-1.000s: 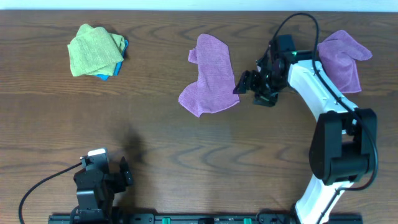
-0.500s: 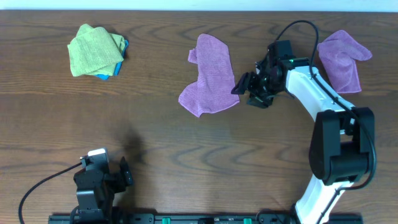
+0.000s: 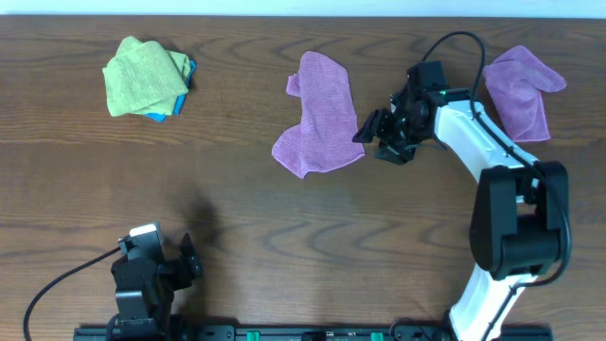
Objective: Fold the cloth
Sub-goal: 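Move the right gripper to the towel's right edge and grasp it, then reach the left gripper to the towel's left edge and grasp it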
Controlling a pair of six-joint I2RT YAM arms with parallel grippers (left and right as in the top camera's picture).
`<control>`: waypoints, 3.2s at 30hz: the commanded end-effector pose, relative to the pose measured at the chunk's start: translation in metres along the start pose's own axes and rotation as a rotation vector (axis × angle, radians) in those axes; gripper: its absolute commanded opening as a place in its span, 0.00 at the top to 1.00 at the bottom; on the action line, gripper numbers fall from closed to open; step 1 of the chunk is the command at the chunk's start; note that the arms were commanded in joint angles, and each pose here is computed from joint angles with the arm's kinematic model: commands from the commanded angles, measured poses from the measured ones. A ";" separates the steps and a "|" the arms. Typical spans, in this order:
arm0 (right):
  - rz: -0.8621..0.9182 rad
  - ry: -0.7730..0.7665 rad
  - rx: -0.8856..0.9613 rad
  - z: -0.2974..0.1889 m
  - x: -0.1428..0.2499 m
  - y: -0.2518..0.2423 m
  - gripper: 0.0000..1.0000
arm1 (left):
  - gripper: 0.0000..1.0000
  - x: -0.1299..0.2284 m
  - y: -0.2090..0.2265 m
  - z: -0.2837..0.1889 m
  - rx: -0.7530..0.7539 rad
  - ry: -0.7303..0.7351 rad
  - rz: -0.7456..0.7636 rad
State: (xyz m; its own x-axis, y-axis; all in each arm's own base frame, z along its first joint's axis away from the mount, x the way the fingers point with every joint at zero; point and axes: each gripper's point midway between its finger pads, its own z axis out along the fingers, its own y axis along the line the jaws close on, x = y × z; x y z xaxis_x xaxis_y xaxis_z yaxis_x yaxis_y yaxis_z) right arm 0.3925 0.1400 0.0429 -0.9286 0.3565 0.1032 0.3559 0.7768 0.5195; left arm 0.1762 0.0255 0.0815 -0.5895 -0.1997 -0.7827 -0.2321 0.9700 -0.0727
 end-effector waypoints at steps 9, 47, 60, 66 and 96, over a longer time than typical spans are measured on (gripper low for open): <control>0.027 0.043 0.018 0.024 0.007 -0.005 0.40 | 0.05 -0.004 -0.016 0.000 0.091 -0.009 -0.162; 0.003 0.082 0.063 0.054 0.017 -0.009 0.99 | 0.05 -0.162 -0.143 0.072 0.456 0.520 -0.412; -0.001 0.096 0.048 0.054 0.020 -0.006 0.99 | 0.05 -0.120 -0.199 0.146 0.546 0.789 -0.743; -0.001 0.099 0.043 0.054 0.020 -0.005 0.99 | 0.05 -0.104 -0.232 0.161 0.613 0.849 -0.767; 0.012 0.128 0.035 0.053 0.027 -0.005 0.99 | 0.16 -0.043 -0.255 0.194 0.459 0.833 -0.629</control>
State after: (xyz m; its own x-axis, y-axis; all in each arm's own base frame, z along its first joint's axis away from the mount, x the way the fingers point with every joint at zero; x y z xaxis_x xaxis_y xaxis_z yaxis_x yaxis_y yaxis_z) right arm 0.3768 0.1686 0.0024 -0.9262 0.3192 0.2008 0.3770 0.7887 0.4855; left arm 0.4118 -0.1870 0.0262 -0.8369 -0.5351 0.1148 -0.4581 0.5701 -0.6820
